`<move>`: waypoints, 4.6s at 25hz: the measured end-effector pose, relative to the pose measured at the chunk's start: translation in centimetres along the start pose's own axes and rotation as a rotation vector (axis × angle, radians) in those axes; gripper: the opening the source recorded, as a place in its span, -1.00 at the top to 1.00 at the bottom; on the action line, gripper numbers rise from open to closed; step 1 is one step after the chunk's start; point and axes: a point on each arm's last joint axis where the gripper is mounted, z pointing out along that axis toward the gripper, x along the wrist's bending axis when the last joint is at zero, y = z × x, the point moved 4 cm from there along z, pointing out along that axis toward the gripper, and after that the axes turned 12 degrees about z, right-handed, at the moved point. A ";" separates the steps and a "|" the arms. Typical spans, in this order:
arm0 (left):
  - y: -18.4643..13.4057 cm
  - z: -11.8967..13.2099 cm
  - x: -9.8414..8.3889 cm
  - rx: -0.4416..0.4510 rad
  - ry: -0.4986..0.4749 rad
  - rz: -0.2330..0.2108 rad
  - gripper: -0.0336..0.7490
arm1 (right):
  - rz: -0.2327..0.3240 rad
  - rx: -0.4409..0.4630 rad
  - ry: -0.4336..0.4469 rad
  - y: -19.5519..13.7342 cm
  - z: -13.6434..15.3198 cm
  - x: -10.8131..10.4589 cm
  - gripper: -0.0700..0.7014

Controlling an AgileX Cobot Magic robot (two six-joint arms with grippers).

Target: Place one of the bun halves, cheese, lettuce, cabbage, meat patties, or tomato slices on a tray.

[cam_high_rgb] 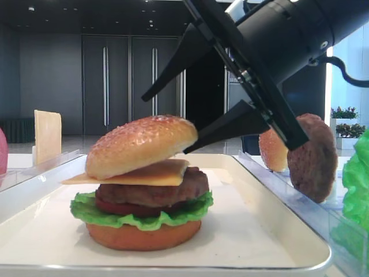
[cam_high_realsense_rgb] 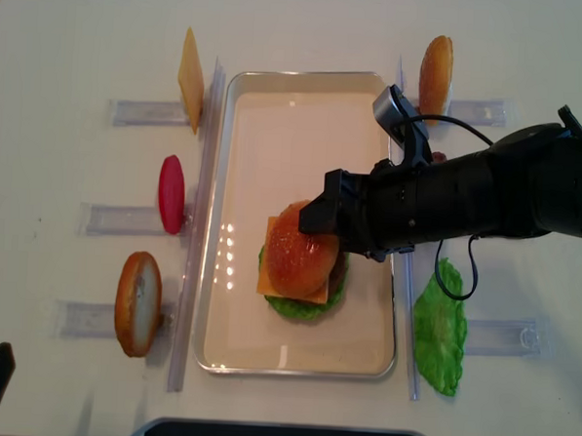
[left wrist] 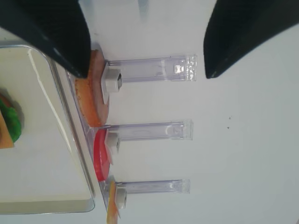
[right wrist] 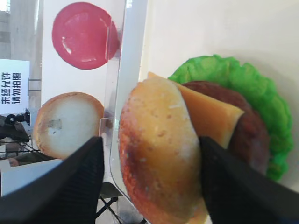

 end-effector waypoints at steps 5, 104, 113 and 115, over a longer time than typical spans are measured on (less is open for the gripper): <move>0.0 0.0 0.0 0.000 0.000 0.000 -0.55 | -0.034 -0.034 -0.063 0.1 -1.2 0.3 -0.39; 0.0 0.0 0.0 0.000 0.000 0.000 -0.55 | -0.472 -0.772 -0.688 -19.1 -27.4 -4.7 -0.33; 0.0 0.0 0.0 0.000 0.000 0.000 -0.55 | -0.483 -0.809 -0.677 -18.2 -27.1 -4.9 -0.31; 0.0 0.0 0.0 0.000 0.000 0.000 -0.55 | -0.484 -0.813 -0.676 -18.2 -27.2 -4.9 -0.31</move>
